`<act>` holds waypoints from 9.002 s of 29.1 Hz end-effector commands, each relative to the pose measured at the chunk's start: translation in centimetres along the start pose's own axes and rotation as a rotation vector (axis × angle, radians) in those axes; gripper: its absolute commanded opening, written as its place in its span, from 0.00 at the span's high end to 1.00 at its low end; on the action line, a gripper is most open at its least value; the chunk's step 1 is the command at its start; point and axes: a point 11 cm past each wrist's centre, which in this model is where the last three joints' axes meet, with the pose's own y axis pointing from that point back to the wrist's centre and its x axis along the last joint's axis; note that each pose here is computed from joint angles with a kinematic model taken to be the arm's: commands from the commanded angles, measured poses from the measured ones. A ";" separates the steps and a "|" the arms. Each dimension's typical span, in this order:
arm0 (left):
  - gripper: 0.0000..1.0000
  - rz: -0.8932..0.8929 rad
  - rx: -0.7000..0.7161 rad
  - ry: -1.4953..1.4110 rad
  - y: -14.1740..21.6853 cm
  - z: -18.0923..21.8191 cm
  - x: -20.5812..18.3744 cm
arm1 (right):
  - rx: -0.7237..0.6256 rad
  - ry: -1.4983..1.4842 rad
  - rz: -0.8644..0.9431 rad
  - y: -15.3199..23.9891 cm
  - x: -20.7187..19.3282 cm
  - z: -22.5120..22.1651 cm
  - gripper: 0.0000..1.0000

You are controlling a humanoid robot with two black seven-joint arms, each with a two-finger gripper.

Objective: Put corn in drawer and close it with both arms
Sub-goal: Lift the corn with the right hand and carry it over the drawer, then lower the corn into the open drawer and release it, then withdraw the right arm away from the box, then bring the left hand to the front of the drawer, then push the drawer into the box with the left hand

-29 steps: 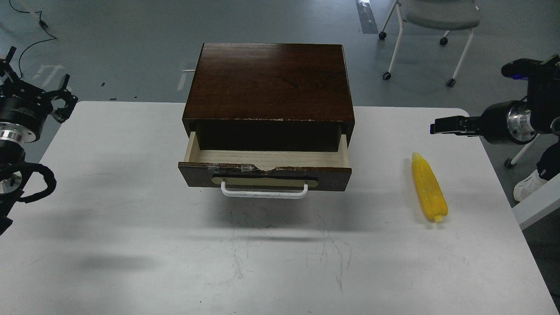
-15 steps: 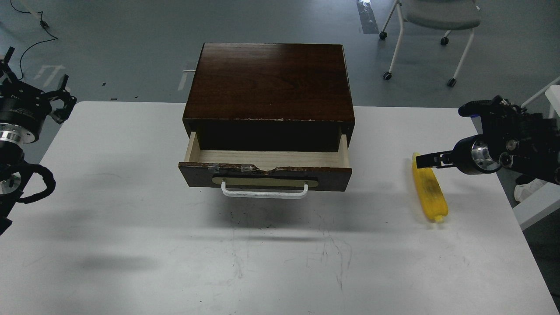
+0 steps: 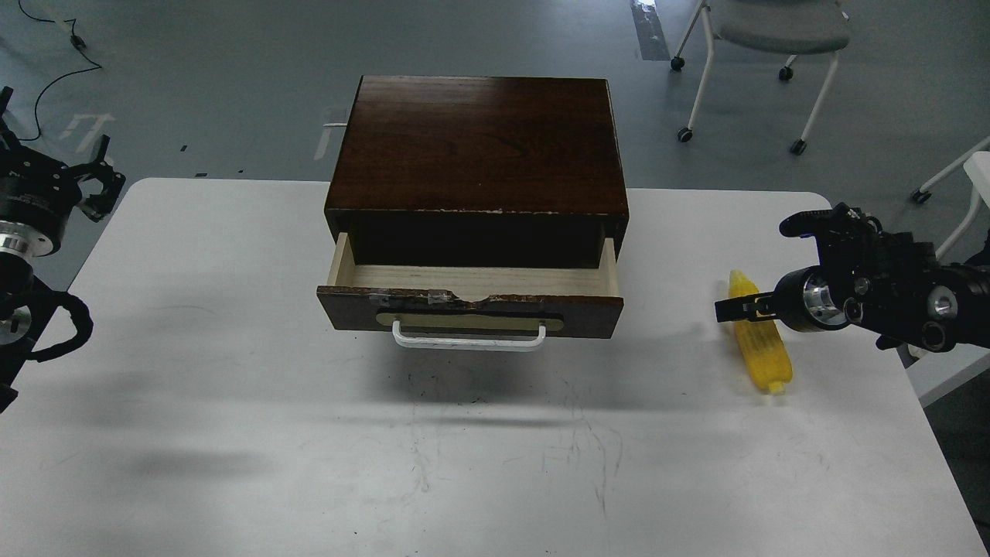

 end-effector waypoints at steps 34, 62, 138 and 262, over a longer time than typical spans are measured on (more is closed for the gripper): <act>0.01 -0.016 0.051 -0.053 -0.2 0.2 -0.1 | 0.227 0.992 0.398 17.2 15.4 -32.9 1.00; 0.01 -0.003 0.009 -0.092 -0.1 3.0 0.7 | 0.388 1.144 0.301 10.8 8.6 -36.0 0.92; 1.00 -1.710 0.090 -1.502 11.4 -6.0 -30.8 | 1.228 -2.096 0.811 8.8 11.5 10.1 0.00; 1.00 -2.042 0.116 -2.007 13.0 -17.8 -27.2 | 1.129 -2.155 0.889 6.5 9.3 11.2 0.00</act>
